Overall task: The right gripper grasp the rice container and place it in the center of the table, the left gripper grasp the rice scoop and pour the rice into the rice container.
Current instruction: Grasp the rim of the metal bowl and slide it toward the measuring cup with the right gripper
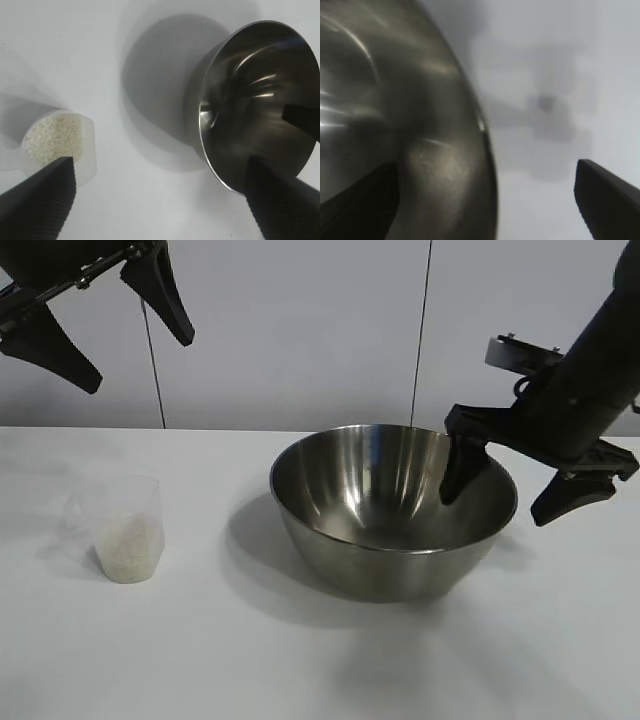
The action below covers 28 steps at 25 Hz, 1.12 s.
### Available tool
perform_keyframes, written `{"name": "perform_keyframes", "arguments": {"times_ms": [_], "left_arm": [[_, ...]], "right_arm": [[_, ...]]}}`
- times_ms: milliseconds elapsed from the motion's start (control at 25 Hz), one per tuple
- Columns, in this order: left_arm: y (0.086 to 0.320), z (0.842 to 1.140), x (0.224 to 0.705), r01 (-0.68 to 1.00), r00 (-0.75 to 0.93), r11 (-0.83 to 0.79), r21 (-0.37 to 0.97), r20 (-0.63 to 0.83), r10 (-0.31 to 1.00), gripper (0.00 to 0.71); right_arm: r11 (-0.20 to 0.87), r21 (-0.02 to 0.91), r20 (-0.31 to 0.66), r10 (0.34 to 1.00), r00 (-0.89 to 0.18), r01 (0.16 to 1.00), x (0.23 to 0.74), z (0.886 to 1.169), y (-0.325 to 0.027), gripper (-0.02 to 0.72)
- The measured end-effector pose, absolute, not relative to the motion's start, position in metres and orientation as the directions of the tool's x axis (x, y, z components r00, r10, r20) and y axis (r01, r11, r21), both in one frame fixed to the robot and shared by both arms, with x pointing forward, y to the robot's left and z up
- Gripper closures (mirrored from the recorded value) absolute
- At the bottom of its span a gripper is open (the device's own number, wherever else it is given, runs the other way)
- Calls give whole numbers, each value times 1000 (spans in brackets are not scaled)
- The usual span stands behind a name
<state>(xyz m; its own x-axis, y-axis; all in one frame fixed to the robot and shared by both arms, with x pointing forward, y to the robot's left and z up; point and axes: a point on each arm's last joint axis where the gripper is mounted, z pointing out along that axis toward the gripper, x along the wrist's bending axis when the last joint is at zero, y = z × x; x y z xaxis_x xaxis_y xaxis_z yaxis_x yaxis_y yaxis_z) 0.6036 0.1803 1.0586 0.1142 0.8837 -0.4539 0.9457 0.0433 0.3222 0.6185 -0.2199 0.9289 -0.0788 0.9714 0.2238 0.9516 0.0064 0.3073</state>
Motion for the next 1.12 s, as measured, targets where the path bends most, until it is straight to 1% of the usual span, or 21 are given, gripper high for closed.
{"name": "perform_keyframes", "arguments": {"times_ms": [160, 200, 280, 360, 400, 480, 520, 640, 760, 920, 1120], "left_arm": [[180, 1059, 604, 943, 114, 47, 330, -454, 884, 53], [180, 1059, 605, 942, 114, 49, 333, -454, 884, 53], [180, 1059, 605, 940, 114, 52, 338, -454, 884, 53], [180, 1059, 605, 939, 114, 53, 340, -454, 884, 53], [180, 1059, 605, 939, 114, 53, 340, -454, 884, 53], [180, 1059, 605, 939, 114, 53, 340, -454, 884, 53], [180, 1059, 605, 939, 114, 53, 340, -454, 884, 53], [180, 1059, 605, 939, 114, 53, 340, -454, 884, 53], [180, 1059, 605, 939, 114, 53, 340, -454, 884, 53], [180, 1059, 605, 939, 114, 53, 340, -454, 884, 53], [180, 1059, 605, 939, 114, 53, 340, -454, 884, 53]], "right_arm": [[0, 282, 211, 975, -62, 959, 621, 922, -221, 170], [0, 272, 211, 976, -60, 962, 621, 920, -221, 212], [-4, 268, 210, 976, -55, 964, 621, 918, -221, 343], [-6, 266, 211, 976, -52, 964, 621, 918, -221, 512], [-6, 267, 211, 976, -52, 964, 621, 919, -221, 583], [-3, 266, 209, 976, -54, 964, 621, 918, -221, 654], [-3, 266, 209, 976, -54, 964, 621, 918, -221, 673], [-3, 267, 209, 976, -55, 964, 621, 919, -221, 692], [-3, 274, 212, 976, -57, 962, 620, 925, -221, 694], [-17, 274, 243, 969, -52, 962, 618, 937, -228, 694], [-19, 255, 287, 956, -57, 967, 617, 940, -235, 693]]}}
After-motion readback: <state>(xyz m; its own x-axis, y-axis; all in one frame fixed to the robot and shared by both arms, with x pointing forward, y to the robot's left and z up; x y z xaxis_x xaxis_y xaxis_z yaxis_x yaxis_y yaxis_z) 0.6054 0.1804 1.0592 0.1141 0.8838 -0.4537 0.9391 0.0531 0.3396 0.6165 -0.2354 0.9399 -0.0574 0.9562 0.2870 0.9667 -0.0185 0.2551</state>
